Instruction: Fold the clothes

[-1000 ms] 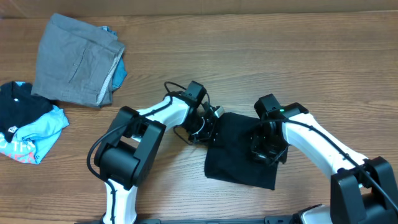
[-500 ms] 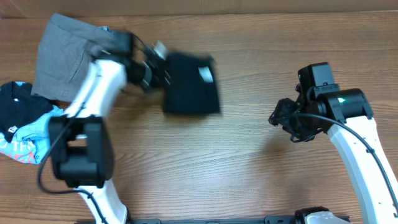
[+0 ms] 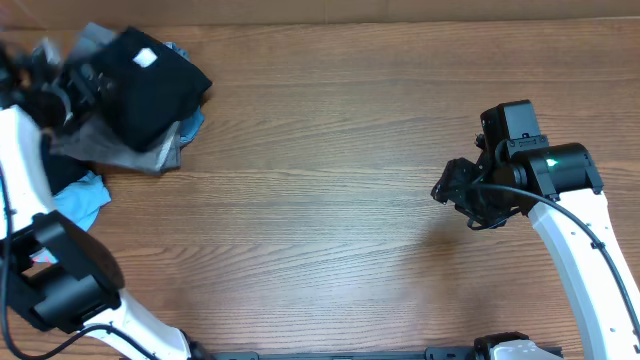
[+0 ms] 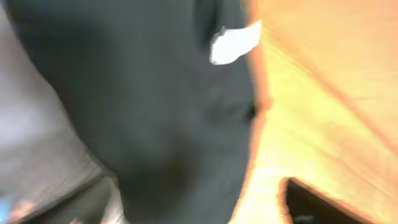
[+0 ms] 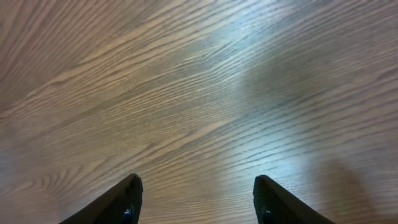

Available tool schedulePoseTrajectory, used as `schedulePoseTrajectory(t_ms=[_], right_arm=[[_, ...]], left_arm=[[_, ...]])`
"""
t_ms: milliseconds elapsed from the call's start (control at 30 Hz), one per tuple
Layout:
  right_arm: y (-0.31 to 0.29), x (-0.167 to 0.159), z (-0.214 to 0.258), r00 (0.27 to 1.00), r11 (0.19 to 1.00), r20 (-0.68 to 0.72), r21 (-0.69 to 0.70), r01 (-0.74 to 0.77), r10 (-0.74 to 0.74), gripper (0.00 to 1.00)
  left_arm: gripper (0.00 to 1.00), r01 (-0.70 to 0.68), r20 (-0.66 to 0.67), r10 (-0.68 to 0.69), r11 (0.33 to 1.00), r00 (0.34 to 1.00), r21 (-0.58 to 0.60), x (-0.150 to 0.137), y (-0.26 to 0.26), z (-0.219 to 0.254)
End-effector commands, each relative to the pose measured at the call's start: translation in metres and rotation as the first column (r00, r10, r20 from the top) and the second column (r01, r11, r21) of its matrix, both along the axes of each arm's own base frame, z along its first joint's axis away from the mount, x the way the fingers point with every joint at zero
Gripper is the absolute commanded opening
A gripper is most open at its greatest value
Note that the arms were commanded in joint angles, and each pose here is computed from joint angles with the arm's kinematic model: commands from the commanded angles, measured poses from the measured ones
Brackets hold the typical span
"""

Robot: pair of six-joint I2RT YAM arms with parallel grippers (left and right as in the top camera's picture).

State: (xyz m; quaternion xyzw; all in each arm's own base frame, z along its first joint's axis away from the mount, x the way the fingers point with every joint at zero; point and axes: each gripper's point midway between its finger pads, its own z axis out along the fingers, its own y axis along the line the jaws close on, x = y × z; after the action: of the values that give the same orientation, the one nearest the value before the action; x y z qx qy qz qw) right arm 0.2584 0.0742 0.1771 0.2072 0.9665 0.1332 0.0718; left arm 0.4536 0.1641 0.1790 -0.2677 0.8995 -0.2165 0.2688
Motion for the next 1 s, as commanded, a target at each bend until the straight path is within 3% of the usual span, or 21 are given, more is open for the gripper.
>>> schedulePoseTrajectory(t_ms=[0,100,200,333,533,600,700,767,967], right_arm=[[0.000,0.007,0.009,0.999,1.000,0.043,0.008,-0.002,0.001,0.61],[-0.001,0.008,0.009,0.999,1.000,0.049,0.002,-0.001,0.000,0.61],[0.002,0.017,0.014,0.995,0.999,0.098,0.008,-0.033,0.032,0.61],[0.014,0.039,0.044,0.960,0.991,0.250,0.026,-0.132,0.122,0.61],[0.039,0.045,0.145,0.769,0.947,0.565,-0.075,-0.312,0.298,0.75],[0.045,0.036,0.183,0.691,0.938,0.646,-0.123,-0.324,0.323,0.82],[0.041,0.021,0.225,0.604,0.942,0.728,-0.185,-0.282,0.324,0.84],[0.036,0.009,0.247,0.553,0.946,0.773,-0.195,-0.258,0.311,1.00],[0.026,-0.019,0.275,0.469,0.953,0.837,-0.184,-0.241,0.280,1.00]], left_arm=[[1.00,-0.071,-0.132,0.069,0.997,0.989,-0.010,-0.026,0.020,-0.023],[1.00,-0.090,-0.125,0.084,0.995,0.989,-0.046,-0.045,0.030,-0.010],[1.00,-0.001,-0.025,-0.001,0.998,1.000,-0.056,-0.053,0.021,0.025],[1.00,0.159,0.103,-0.160,0.987,0.982,0.024,-0.063,-0.023,0.086],[1.00,0.377,0.144,-0.435,0.873,0.889,0.310,-0.110,-0.133,0.162],[1.00,0.403,0.150,-0.496,0.819,0.855,0.408,-0.128,-0.165,0.182],[1.00,0.371,0.148,-0.512,0.765,0.846,0.526,-0.155,-0.194,0.204],[1.00,0.341,0.159,-0.504,0.752,0.849,0.565,-0.175,-0.208,0.214],[1.00,0.429,0.109,-0.580,0.704,0.807,0.566,-0.223,-0.235,0.210]])
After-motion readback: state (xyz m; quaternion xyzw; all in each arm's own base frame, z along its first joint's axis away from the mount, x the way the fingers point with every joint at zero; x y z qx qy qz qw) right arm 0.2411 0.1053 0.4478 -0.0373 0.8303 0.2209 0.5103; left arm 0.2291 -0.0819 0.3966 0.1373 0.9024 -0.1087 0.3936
